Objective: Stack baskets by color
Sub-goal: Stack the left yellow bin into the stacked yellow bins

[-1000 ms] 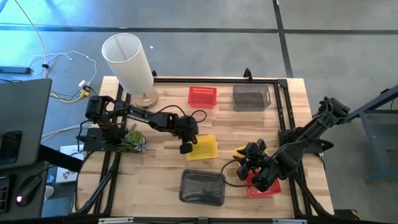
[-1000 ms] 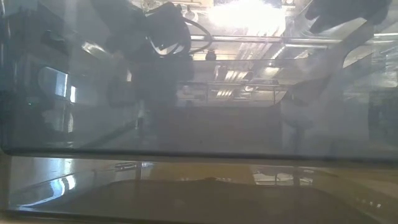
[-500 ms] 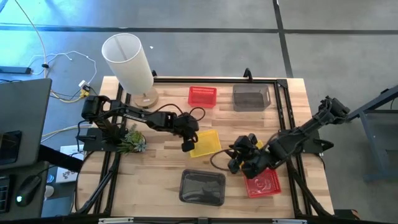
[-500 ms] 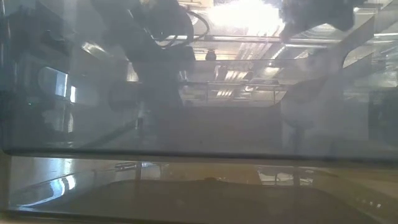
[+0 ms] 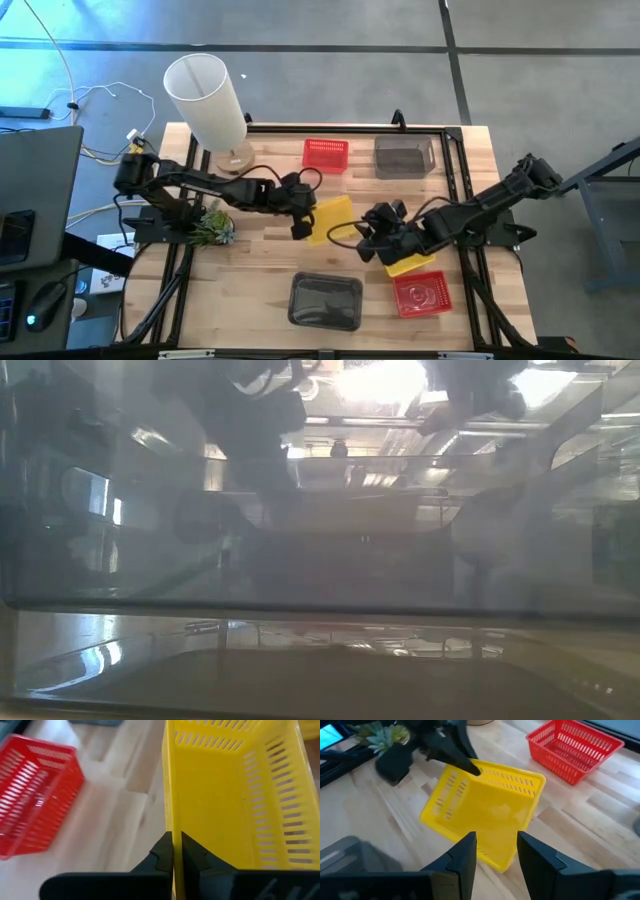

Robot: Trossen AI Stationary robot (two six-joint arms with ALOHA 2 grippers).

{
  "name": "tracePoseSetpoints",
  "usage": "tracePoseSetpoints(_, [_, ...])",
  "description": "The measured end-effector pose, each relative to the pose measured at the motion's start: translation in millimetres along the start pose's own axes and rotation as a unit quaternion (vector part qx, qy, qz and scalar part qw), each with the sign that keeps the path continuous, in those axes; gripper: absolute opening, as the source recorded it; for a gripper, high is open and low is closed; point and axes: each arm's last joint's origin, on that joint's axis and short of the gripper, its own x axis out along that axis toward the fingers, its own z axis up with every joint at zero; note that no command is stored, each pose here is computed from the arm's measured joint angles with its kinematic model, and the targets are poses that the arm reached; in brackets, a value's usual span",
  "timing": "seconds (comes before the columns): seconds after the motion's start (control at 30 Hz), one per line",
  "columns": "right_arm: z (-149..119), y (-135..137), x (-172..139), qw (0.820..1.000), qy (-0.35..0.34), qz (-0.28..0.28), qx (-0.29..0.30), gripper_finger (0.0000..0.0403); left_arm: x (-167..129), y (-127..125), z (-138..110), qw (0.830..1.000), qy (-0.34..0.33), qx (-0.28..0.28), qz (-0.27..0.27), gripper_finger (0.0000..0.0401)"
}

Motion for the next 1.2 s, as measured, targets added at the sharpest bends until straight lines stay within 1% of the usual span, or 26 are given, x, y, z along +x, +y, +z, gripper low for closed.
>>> tracePoseSetpoints(0.17, [10,-8,10,1.000,-0.003,-0.020,0.016,0.0129,-8,1,3,0.999,-0.016,0.002,0.038,0.0000])
tracePoseSetpoints(0.3, [25,-15,17,0.999,-0.002,-0.026,0.023,0.0129,-9,1,3,0.998,-0.019,0.012,0.067,0.0000])
tracePoseSetpoints(0.47, [42,-25,27,0.999,-0.003,-0.038,0.023,0.0129,-10,-2,3,0.997,-0.023,0.016,0.076,0.0000])
tracePoseSetpoints(0.63, [50,-36,35,0.999,0.009,-0.047,0.024,0.0129,-11,-5,4,0.995,-0.033,0.023,0.091,0.0000])
tracePoseSetpoints(0.8, [52,-38,38,0.999,0.012,-0.048,0.018,0.0129,-11,-5,6,0.995,-0.042,0.022,0.090,0.0000])
tracePoseSetpoints(0.97, [48,-36,45,0.998,0.021,-0.054,0.010,0.0129,-12,-5,11,0.994,-0.060,0.015,0.087,0.0000])
tracePoseSetpoints(1.2, [41,-34,57,0.997,0.033,-0.072,-0.002,0.0129,-19,-7,25,0.993,-0.077,0.019,0.084,0.0000])
